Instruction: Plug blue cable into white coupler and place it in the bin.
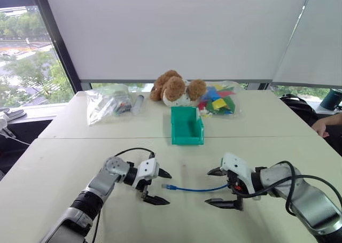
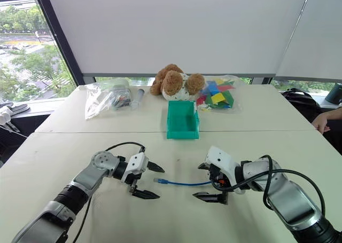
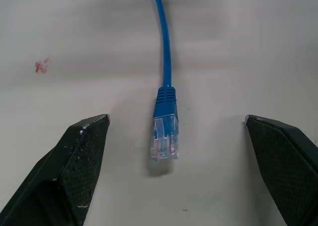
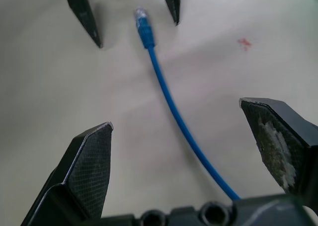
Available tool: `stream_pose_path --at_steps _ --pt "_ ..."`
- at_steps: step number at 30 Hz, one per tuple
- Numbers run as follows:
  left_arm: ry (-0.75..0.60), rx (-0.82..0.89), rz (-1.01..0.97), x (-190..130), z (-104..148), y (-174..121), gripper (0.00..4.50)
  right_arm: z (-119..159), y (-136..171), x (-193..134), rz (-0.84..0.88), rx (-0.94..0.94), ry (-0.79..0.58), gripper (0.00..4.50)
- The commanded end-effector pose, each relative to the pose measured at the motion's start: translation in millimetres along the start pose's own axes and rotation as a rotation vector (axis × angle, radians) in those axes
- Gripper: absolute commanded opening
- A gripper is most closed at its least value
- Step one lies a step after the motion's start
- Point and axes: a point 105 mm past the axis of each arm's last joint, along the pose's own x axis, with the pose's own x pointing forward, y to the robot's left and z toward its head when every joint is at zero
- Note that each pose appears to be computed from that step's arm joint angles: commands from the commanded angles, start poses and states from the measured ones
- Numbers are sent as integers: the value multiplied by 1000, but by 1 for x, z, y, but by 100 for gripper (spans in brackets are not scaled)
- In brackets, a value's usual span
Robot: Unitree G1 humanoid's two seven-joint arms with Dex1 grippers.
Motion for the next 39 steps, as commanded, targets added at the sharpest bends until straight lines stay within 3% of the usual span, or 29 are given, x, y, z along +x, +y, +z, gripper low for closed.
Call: stream_pose_path --at_steps 1,3,10,13,18,23,33,39 --pt "49 14 -6 -2 -8 -1 425 10 -1 -7 -38 -25 -23 449" --pt "59 1 -13 -3 -11 -2 364 10 0 -7 -40 -23 -24 450" --pt "76 -28 -32 -7 -15 -6 8 13 2 -7 -42 -28 -26 450" --pt "66 -18 5 -11 -10 -1 1 22 6 -9 -33 9 -79 450" --pt "-108 65 189 -16 38 35 1 30 19 -15 -22 281 -253 450" --pt "-207 105 308 -22 67 54 1 32 17 -15 -71 504 -366 450" --pt "-268 130 333 -19 88 55 1 51 -24 25 -147 963 -594 450" --pt "-262 130 337 -18 87 54 1 59 -31 35 -119 1084 -642 450"
